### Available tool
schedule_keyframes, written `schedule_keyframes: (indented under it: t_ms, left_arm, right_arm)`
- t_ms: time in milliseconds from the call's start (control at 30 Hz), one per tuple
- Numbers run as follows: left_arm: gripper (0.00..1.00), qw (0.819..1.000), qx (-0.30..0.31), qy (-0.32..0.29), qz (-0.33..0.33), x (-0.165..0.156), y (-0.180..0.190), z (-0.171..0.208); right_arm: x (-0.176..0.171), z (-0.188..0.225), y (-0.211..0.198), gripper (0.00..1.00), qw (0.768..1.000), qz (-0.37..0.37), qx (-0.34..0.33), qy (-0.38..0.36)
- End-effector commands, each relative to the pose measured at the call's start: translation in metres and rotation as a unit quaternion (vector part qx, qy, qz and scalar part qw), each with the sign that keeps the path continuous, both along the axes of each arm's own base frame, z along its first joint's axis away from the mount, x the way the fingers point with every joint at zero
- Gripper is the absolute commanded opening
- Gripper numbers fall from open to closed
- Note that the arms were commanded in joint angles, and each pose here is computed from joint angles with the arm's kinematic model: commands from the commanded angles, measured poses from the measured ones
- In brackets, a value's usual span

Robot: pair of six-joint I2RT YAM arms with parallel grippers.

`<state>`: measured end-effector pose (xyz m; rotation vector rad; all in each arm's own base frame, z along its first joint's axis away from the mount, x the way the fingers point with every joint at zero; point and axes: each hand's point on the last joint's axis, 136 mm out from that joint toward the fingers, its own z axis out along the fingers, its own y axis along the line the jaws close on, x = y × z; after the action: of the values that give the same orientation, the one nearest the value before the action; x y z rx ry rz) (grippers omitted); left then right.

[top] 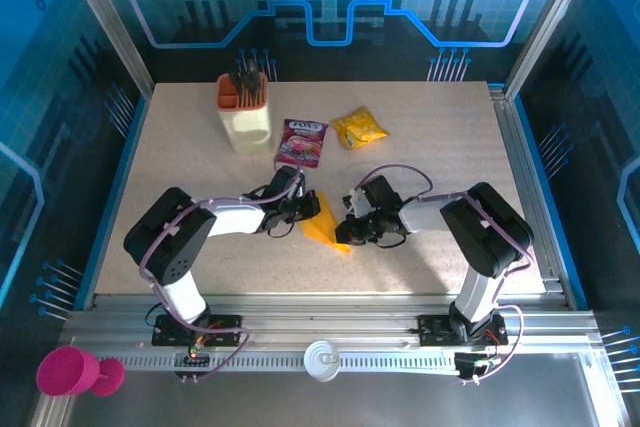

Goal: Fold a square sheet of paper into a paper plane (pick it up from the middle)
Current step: Fourth fold the wing at the center of the table.

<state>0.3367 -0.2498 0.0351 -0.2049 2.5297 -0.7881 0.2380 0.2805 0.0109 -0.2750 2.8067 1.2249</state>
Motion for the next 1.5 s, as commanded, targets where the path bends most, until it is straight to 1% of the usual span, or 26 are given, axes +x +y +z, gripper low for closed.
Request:
schedule_keyframes:
  t_ms: [0, 133, 300, 633, 733, 867, 1033, 1467]
  left_arm:
    - [0.00, 1.000, -0.016, 0.005, -0.016, -0.018, -0.010, 0.016]
    - [0.00, 0.999, -0.037, 0.004, -0.022, -0.034, -0.024, 0.022]
    - [0.00, 0.998, -0.056, 0.010, -0.026, -0.045, -0.038, 0.017]
    - [0.00, 0.997, -0.055, 0.049, -0.006, -0.049, -0.043, -0.020]
    - [0.00, 0.997, -0.039, 0.060, 0.017, -0.048, -0.035, -0.030]
    - [0.00, 0.995, 0.004, 0.082, 0.058, -0.049, -0.014, -0.043]
    - [0.00, 0.990, 0.031, 0.095, 0.099, -0.041, 0.012, -0.049]
    - [0.00, 0.981, 0.066, 0.115, 0.141, -0.012, 0.065, -0.062]
  right_arm:
    - [-0.019, -0.039, -0.031, 0.00, 0.996, -0.023, -0.075, 0.049]
    - [-0.020, -0.040, -0.031, 0.00, 0.996, -0.020, -0.076, 0.050]
    - [-0.020, -0.042, -0.031, 0.00, 0.995, -0.022, -0.078, 0.054]
    - [-0.022, -0.047, -0.032, 0.00, 0.994, -0.027, -0.080, 0.066]
    - [-0.023, -0.050, -0.035, 0.00, 0.993, -0.028, -0.090, 0.072]
    - [-0.029, -0.059, -0.044, 0.00, 0.989, -0.027, -0.121, 0.086]
    - [-0.036, -0.072, -0.058, 0.00, 0.982, -0.027, -0.156, 0.104]
    - [-0.042, -0.085, -0.068, 0.00, 0.976, -0.037, -0.172, 0.127]
